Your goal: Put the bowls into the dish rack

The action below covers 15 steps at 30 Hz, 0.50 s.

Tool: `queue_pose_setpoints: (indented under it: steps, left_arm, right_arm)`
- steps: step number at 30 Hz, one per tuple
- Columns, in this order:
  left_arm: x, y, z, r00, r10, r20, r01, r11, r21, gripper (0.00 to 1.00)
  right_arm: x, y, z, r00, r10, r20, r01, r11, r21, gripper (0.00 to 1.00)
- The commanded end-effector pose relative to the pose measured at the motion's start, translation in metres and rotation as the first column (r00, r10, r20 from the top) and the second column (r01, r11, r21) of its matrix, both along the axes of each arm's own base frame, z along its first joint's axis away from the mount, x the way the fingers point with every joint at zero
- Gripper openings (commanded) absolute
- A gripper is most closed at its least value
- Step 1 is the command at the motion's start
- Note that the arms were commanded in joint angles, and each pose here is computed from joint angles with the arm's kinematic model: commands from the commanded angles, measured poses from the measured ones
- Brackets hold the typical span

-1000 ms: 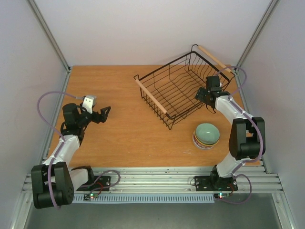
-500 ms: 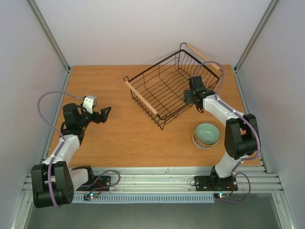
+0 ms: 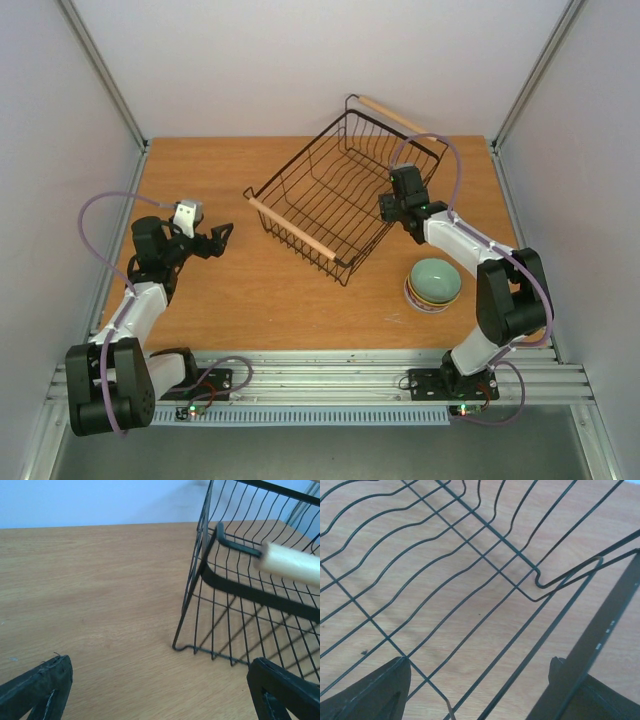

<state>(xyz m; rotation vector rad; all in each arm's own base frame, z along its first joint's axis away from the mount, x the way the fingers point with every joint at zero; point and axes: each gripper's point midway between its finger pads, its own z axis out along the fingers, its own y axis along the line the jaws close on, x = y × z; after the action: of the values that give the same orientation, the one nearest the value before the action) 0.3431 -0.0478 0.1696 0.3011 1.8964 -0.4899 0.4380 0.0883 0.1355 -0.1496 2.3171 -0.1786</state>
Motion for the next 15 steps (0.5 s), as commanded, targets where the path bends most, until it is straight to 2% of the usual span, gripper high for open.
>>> queue_pose_setpoints:
  steps: [1,6,10,15]
  left_arm:
    - [0.007,0.002,0.025,0.996,0.005,0.088,-0.004,1.0,-0.002,0.96]
    - [0.011,0.008,0.025,0.994,0.042,0.1,-0.042,0.999,-0.008,0.96]
    - [0.018,0.017,0.021,0.991,0.098,0.087,-0.098,0.995,-0.004,0.96]
    - [0.027,0.033,0.02,0.978,0.186,0.096,-0.188,0.982,0.014,0.96]
  right_arm:
    - [-0.015,0.028,-0.019,0.974,0.224,-0.041,-0.228,0.963,-0.145,0.75]
    - [-0.023,0.04,-0.017,0.958,0.287,0.013,-0.282,0.948,-0.147,0.73]
    - [-0.022,0.037,0.004,0.962,0.244,0.122,-0.228,0.965,-0.131,0.96]
    - [-0.022,0.05,0.04,0.951,0.24,0.194,-0.243,0.97,-0.007,0.99]
